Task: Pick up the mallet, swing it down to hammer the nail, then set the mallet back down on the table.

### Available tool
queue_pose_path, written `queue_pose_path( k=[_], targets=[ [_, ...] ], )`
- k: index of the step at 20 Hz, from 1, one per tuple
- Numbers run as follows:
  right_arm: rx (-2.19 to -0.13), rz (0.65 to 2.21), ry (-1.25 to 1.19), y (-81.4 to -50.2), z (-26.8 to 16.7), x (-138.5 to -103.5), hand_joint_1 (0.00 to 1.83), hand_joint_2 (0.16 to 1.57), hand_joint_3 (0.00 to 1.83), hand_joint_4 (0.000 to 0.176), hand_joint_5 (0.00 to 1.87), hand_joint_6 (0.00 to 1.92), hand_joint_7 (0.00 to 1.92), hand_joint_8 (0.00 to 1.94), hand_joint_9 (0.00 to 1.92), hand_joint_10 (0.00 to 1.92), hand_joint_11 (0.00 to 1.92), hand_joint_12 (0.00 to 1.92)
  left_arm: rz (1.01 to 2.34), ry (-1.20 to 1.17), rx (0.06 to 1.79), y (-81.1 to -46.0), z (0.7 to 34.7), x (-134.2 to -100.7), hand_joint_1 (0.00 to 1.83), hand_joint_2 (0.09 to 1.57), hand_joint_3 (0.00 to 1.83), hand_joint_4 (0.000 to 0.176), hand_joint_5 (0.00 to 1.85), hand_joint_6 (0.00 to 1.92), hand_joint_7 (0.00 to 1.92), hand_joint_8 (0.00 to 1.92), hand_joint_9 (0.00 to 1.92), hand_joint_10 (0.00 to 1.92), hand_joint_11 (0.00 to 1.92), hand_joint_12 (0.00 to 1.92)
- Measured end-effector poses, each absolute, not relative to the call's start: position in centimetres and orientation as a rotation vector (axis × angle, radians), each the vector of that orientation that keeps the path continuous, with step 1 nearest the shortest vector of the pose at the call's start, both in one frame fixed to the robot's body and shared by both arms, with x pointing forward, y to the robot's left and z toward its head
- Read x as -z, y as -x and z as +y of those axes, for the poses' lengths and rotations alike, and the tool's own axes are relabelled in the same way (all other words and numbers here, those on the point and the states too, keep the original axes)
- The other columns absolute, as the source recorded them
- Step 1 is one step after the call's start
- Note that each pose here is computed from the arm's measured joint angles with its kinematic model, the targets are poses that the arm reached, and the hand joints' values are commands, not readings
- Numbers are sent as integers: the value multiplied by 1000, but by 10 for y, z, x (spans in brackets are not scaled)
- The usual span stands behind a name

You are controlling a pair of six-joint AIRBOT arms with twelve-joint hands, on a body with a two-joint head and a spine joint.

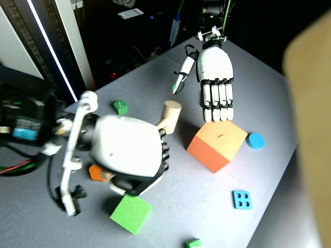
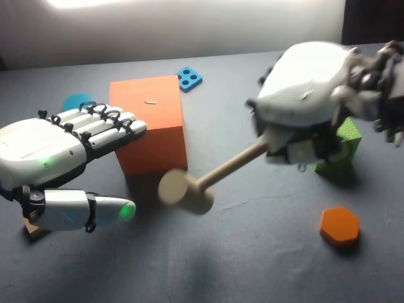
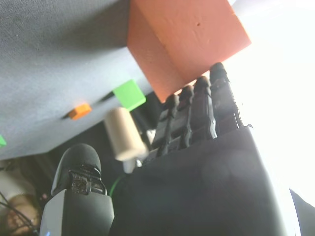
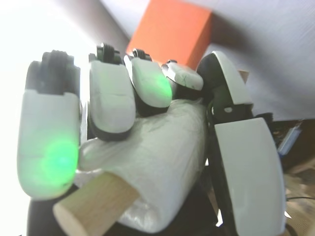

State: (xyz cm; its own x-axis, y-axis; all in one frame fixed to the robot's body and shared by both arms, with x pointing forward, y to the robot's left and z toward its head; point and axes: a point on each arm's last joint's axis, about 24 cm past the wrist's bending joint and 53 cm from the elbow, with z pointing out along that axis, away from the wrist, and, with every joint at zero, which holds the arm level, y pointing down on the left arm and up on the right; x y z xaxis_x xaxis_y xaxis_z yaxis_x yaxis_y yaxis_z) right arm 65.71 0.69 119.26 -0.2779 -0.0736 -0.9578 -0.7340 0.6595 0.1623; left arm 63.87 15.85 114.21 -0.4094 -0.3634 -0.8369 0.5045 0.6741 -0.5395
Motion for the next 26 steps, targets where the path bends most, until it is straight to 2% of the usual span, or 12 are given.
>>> queue_pose_path(
  k=[6, 11, 17, 18, 19, 21, 22, 23, 25, 26],
  targets=[
    [-727, 1778, 667, -674, 36, -1167, 524, 1551, 0, 176, 1246, 1921, 1513, 1941, 1644, 1921, 1778, 1921, 1754, -109, 953, -641, 158, -1146, 0, 1190, 2, 0, 16, 5, 0, 0, 0, 0, 0, 0],
    [-766, 1791, 666, -666, 64, -1155, 505, 1533, 0, 176, 1246, 1921, 1458, 1941, 1604, 1921, 1737, 1921, 1749, -102, 962, -641, 153, -1155, 0, 1191, 2, 0, 12, 2, 0, 0, 0, 0, 0, 0],
    [-744, 1801, 626, -671, 64, -1145, 503, 1528, 0, 176, 1196, 1921, 1411, 1941, 1549, 1921, 1678, 1921, 1710, -107, 955, -641, 158, -1179, 0, 1191, 1, 0, 9, 1, 0, 0, 0, 0, 0, 0],
    [-742, 1804, 620, -672, 63, -1144, 403, 1506, 0, 172, 1064, 1921, 1251, 1941, 1414, 1921, 1540, 1921, 1702, -109, 952, -641, 159, -1184, 0, 1190, 1, 0, 10, 2, 0, 0, 0, 0, 0, 0],
    [-730, 1800, 620, -673, 62, -1144, 473, 1434, 1, 0, 942, 1921, 1156, 1941, 1316, 1921, 1428, 1921, 1694, -114, 942, -640, 163, -1189, 0, 1192, 1, 0, 9, 1, 0, 0, 0, 0, 2, 1],
    [-706, 1797, 619, -676, 58, -1140, 506, 1370, 0, 0, 802, 1921, 1002, 1941, 1119, 1921, 1235, 1921, 1690, -123, 929, -638, 166, -1197, 0, 1192, 1, 0, 6, 0, 0, 0, 0, 0, 0, 0],
    [-696, 1796, 621, -677, 57, -1138, 605, 1348, 0, 0, 604, 1756, 748, 1870, 845, 1909, 959, 1921, 1694, -129, 919, -637, 167, -1198, 0, 1183, 0, 0, 1, 0, 0, 0, 0, 0, 1, 1],
    [-694, 1796, 625, -676, 57, -1136, 829, 1340, 0, 0, 600, 1633, 648, 1700, 734, 1755, 832, 1805, 1694, -141, 913, -636, 168, -1201, 0, 1187, 0, 0, 5, 2, 0, 0, 0, 0, 2, 1],
    [-701, 1804, 624, -675, 58, -1135, 978, 1296, 0, 0, 656, 1493, 588, 1451, 644, 1513, 683, 1624, 1692, -160, 914, -633, 166, -1208, 0, 1186, 0, 0, 0, 0, 0, 0, 0, 0, 0, 0],
    [-703, 1805, 624, -674, 58, -1134, 995, 1290, 0, 0, 657, 1479, 591, 1351, 639, 1395, 612, 1538, 1692, -161, 914, -633, 167, -1209, 0, 1185, 0, 0, 1, 0, 0, 0, 0, 0, 0, 0]
  ],
)
